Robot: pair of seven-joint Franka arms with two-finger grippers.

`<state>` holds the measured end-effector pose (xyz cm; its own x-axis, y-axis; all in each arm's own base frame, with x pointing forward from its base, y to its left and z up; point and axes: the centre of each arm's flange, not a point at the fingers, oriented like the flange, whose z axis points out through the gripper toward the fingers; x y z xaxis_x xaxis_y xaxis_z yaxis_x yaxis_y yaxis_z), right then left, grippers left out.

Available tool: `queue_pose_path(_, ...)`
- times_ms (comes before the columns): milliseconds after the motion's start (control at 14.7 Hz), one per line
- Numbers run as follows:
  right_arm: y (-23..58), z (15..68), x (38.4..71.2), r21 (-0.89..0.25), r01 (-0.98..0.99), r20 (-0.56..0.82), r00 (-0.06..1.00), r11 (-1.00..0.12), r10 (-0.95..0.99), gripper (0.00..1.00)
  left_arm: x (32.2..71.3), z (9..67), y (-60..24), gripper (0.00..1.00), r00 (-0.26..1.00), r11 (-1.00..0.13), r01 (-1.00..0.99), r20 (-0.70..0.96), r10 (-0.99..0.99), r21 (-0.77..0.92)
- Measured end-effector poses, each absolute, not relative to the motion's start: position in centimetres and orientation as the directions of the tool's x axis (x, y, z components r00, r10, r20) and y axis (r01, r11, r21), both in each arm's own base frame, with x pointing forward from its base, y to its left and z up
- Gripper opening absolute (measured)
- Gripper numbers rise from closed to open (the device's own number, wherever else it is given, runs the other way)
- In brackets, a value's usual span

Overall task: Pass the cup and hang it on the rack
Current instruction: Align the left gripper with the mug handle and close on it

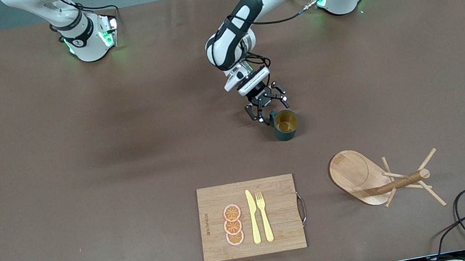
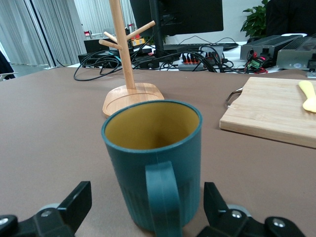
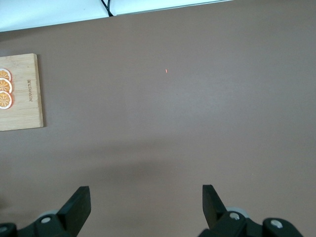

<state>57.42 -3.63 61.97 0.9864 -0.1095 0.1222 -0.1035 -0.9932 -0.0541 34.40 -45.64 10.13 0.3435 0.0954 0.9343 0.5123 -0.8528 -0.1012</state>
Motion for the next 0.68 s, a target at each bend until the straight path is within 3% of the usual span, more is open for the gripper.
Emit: queue_pose_path(679, -3.8, 61.9, 57.4, -0.055, -0.114, 0.12, 0.986, -0.992, -0.12, 1.0, 36.4, 8.0, -47.3, 1.0, 0.345, -0.839, 0.539, 0.929, 0.136, -0.078)
